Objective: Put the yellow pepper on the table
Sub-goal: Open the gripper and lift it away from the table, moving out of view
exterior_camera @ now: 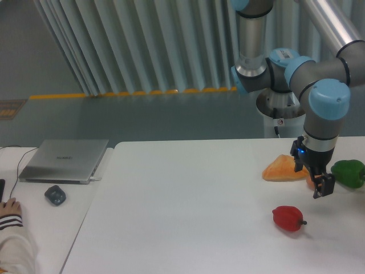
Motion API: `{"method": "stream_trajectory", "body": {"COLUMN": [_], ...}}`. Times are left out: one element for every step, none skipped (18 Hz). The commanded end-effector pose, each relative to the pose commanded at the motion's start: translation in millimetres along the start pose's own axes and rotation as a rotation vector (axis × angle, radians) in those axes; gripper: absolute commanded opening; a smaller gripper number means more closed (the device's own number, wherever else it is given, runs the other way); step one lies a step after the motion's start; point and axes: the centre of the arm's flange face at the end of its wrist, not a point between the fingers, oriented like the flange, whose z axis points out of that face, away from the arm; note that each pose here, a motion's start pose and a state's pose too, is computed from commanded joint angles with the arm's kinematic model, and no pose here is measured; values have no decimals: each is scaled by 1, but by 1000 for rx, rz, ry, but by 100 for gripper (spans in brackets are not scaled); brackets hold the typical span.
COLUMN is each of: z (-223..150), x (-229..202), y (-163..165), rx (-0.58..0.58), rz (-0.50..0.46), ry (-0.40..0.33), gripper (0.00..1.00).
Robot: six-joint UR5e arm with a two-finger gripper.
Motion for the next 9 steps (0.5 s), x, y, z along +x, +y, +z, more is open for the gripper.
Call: {"method": "stream_trajectory", "body": {"z": [-1,1,1,2,3,3,4,-2,-5], "x": [0,-1,-2,-7,-11,-13,-20,-25,-29], "y": [-1,-1,-1,-2,-2,-3,6,18,23], "rx": [0,0,1,-1,1,5,-28,-53,-53], "rz": [-1,0,2,6,7,5,-2,-15,-21], "ry": [-1,2,-9,-38,-67,-101,-118,-134,-147], "gripper": [100,100,100,100,100,100,100,100,100]}}
